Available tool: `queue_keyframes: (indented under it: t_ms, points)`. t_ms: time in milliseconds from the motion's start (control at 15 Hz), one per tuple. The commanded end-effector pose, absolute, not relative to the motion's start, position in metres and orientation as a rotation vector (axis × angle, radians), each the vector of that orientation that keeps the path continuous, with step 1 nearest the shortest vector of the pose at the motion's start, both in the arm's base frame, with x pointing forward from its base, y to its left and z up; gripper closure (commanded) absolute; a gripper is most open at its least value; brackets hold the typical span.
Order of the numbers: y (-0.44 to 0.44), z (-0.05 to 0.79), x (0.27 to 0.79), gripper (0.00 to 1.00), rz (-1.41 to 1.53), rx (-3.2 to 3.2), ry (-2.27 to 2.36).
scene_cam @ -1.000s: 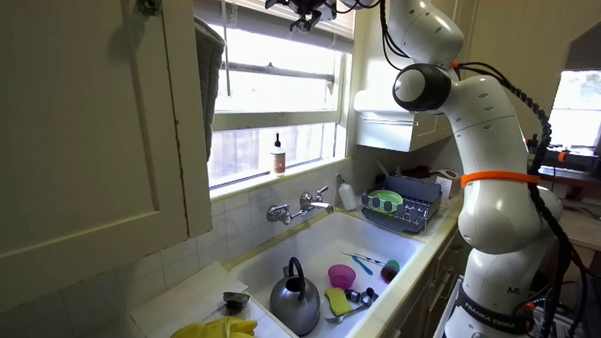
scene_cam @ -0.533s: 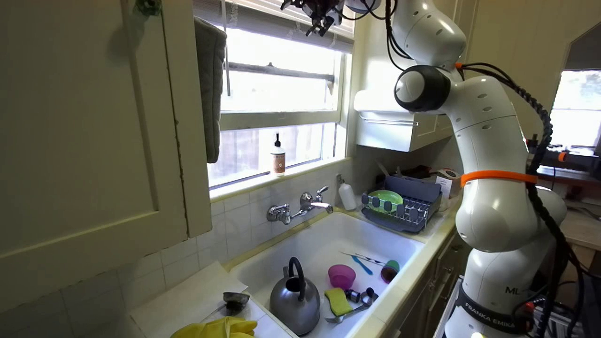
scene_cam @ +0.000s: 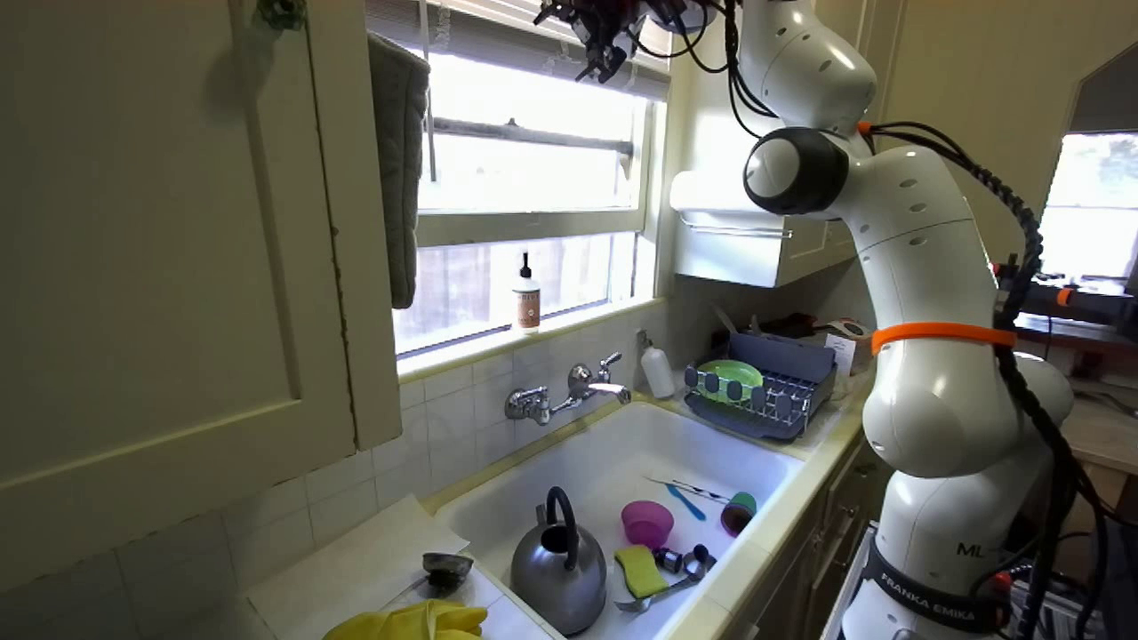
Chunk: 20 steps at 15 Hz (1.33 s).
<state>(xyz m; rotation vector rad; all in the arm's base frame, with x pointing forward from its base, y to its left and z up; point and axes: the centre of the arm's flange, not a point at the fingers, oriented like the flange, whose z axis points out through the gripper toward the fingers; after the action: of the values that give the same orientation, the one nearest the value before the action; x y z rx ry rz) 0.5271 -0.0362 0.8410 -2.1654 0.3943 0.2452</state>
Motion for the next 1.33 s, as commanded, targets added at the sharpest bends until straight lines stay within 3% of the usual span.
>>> queue_keyframes:
  t_ms: [0,600,1267]
  points:
    - [-0.039,0.812,0.506,0.0,0.252,-2.179,0.291]
    - [-0.047,0.786,0.515,0.0,0.291,-2.249,0.21]
    - [-0.048,0.748,0.522,0.0,0.132,-2.364,0.261]
